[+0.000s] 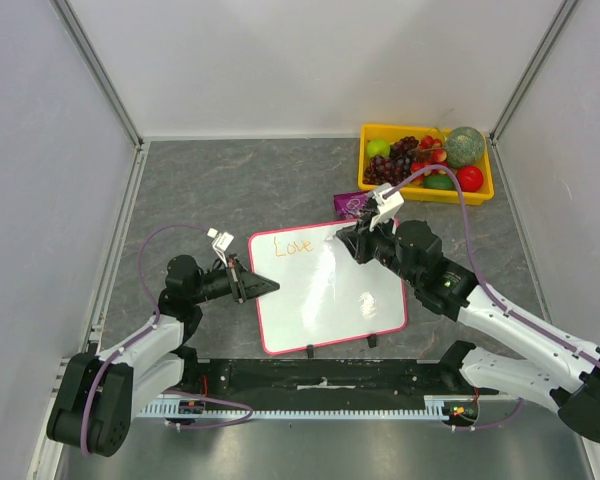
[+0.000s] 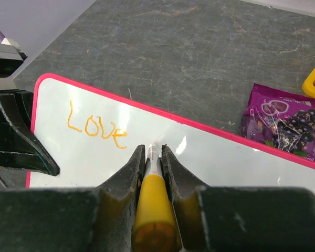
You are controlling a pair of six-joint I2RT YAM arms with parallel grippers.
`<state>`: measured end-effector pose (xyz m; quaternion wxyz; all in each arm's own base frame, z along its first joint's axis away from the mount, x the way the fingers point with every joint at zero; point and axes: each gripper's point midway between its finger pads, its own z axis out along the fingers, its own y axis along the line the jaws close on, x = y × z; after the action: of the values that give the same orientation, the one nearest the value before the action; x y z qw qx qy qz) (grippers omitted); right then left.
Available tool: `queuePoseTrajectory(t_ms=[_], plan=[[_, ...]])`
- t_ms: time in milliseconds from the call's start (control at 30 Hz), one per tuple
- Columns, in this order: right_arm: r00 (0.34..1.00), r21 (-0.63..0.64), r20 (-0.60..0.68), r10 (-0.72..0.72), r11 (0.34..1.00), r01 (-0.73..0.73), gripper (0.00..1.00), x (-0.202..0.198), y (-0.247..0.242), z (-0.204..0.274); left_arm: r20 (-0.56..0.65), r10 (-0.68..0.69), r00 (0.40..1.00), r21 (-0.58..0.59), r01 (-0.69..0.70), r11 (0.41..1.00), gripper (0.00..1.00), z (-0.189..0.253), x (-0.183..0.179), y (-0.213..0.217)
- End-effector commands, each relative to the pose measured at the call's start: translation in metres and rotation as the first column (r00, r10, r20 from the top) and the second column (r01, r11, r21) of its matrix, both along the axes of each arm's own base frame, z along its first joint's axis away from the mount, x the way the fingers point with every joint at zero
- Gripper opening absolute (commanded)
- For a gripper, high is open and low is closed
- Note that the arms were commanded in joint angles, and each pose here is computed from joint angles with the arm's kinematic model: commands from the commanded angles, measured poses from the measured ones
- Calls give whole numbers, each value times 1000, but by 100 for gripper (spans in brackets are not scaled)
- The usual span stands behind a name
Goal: Write a sentence on the whiteboard
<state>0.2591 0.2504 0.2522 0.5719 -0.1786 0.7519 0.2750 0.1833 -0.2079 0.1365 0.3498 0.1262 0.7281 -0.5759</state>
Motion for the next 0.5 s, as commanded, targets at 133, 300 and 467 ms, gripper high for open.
queuePoseTrajectory(t_ms=[133, 300, 467], plan=[[998, 72, 53, -34, 997, 30, 0, 2, -4, 20, 76, 50, 996, 74, -56, 996, 2, -20, 10, 7], [998, 70, 53, -42, 997, 38, 0, 3, -4, 18, 76, 49, 996, 73, -55, 996, 2, -20, 10, 7], [998, 68, 44, -50, 997, 47, 0, 5, -4, 12, 79, 43, 996, 69, -49, 996, 2, -20, 9, 7]])
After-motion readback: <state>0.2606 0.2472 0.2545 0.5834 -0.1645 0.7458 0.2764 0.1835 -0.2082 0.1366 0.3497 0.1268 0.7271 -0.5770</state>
